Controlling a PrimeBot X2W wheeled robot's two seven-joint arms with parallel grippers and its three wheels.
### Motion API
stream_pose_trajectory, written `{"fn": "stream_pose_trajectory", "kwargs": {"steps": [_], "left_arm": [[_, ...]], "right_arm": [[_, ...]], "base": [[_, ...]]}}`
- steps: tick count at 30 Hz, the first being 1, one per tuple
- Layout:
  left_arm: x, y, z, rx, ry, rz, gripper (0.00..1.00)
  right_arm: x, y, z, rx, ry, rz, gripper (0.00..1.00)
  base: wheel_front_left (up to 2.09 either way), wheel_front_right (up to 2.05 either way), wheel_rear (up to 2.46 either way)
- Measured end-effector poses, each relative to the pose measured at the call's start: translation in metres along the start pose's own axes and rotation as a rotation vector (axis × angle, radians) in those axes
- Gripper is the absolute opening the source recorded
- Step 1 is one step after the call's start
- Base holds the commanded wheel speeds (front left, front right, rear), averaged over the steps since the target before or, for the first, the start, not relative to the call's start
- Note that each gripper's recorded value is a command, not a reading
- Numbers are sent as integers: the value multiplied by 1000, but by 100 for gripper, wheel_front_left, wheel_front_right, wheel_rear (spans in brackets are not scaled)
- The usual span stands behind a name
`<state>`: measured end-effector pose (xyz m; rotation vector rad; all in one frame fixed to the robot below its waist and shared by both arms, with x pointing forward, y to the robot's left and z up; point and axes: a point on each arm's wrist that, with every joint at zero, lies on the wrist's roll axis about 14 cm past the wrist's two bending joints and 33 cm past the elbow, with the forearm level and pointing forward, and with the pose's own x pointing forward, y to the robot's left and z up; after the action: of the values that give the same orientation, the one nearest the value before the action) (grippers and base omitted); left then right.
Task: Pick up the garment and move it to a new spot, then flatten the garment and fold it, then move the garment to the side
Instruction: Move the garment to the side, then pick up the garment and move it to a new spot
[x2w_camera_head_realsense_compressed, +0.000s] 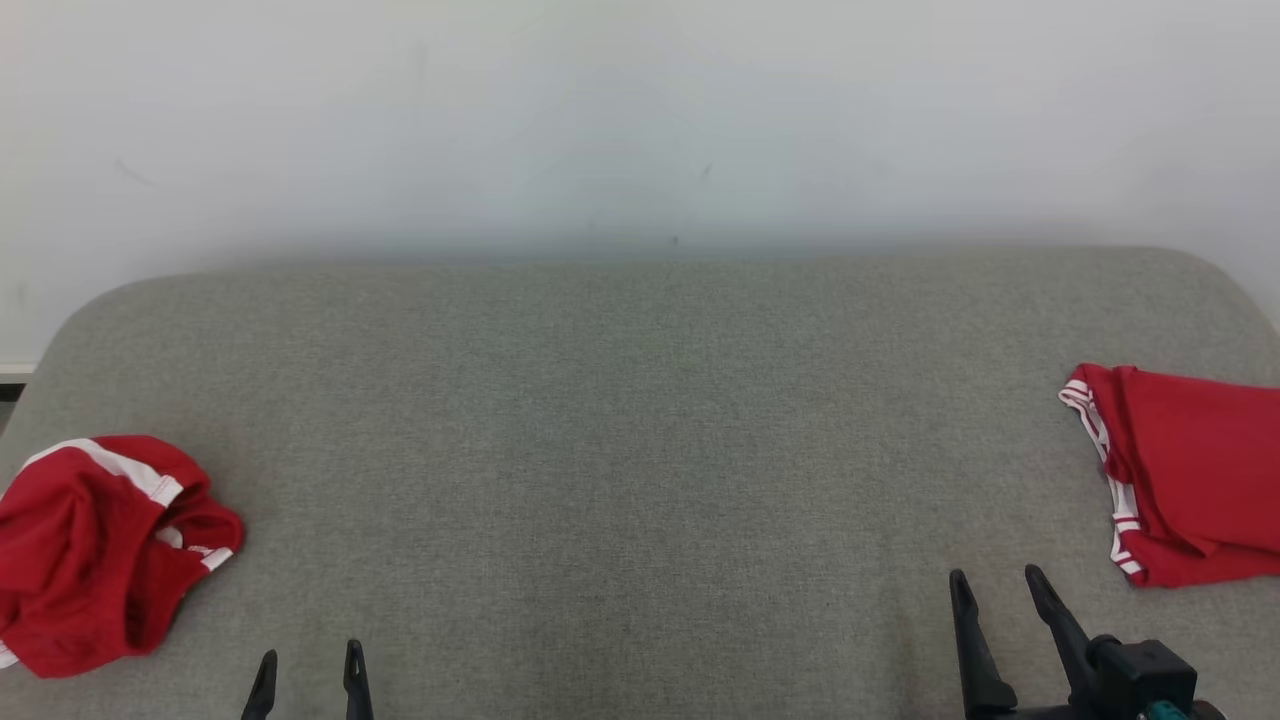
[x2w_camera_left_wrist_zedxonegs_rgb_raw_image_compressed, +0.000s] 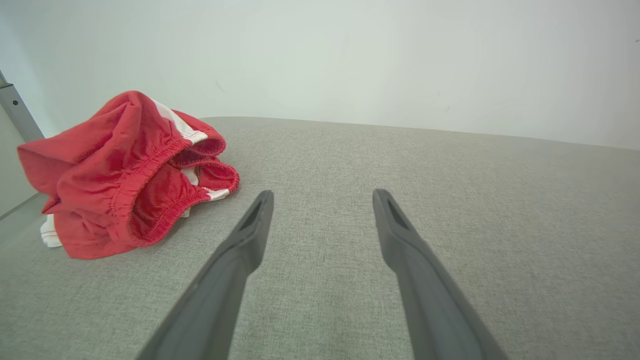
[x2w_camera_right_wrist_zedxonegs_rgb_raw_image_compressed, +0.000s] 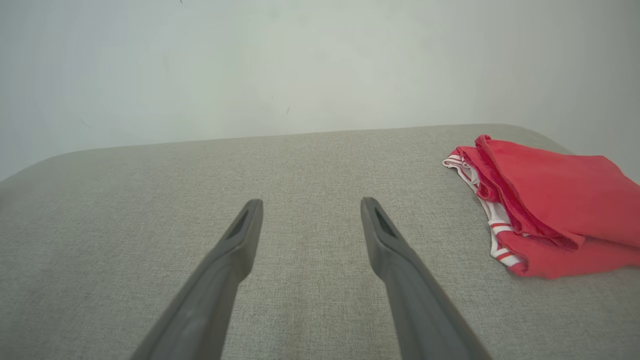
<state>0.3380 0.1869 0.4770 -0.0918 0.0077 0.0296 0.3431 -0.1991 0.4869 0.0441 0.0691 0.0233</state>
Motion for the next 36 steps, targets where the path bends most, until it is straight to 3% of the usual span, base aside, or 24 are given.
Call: {"fn": "stream_pose_trajectory", "kwargs": {"steps": [16, 36], "left_arm": [[-7, 4, 0, -6, -1, 17, 100], [-54, 63, 2, -5, -16, 223, 100]], "right_arm": [[-2, 8, -9, 42, 12, 12, 100], [25, 88, -19, 55, 49, 255, 100]], "base": [[0, 0, 0], [0, 0, 0]]}}
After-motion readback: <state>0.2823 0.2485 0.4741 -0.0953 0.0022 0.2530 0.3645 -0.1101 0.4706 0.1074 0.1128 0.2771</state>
